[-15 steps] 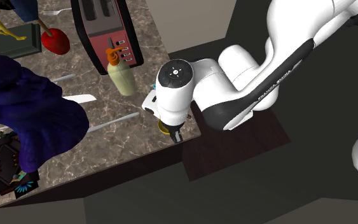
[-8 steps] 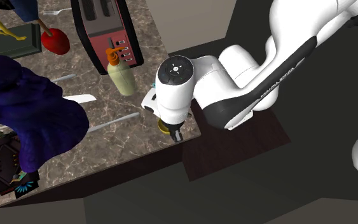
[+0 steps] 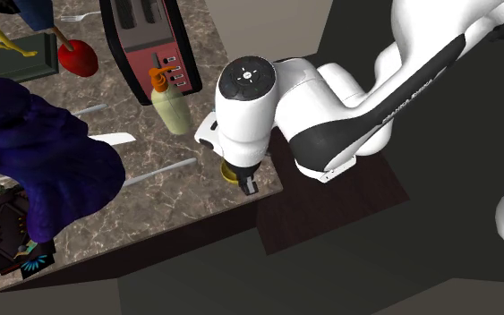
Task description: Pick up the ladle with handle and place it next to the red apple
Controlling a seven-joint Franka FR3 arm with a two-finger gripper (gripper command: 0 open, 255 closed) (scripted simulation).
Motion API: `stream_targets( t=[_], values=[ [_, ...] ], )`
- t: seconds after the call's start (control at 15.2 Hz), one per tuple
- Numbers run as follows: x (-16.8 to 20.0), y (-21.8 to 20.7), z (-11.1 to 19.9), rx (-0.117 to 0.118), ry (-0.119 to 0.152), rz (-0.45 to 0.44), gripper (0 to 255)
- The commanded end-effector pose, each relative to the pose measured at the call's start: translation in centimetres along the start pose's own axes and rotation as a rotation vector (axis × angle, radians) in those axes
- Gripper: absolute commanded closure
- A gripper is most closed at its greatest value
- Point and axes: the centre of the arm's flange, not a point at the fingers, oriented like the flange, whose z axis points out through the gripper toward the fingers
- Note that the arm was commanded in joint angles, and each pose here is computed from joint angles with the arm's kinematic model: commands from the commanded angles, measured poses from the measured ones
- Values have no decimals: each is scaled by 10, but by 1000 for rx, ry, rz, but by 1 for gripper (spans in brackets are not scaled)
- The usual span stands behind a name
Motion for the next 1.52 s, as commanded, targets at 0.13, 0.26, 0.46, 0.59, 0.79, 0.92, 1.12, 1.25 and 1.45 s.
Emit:
stream_targets(
  t=[0.13, 0.26, 0.46, 0.59, 0.79, 0.92, 1.12, 1.25, 1.45],
  values=[
    [3, -1, -21, 0, 0, 0, 255],
    [3, -2, -31, 0, 0, 0, 255],
    [5, -2, -47, 0, 0, 0, 255],
    [5, -3, -58, 0, 0, 0, 255],
    [7, -4, -73, 0, 0, 0, 255],
    [7, -4, -84, 0, 0, 0, 255],
    [9, -5, -100, 0, 0, 0, 255],
    [9, -6, -110, 0, 0, 0, 255],
    [10, -6, -126, 0, 0, 0, 255]
  ],
)
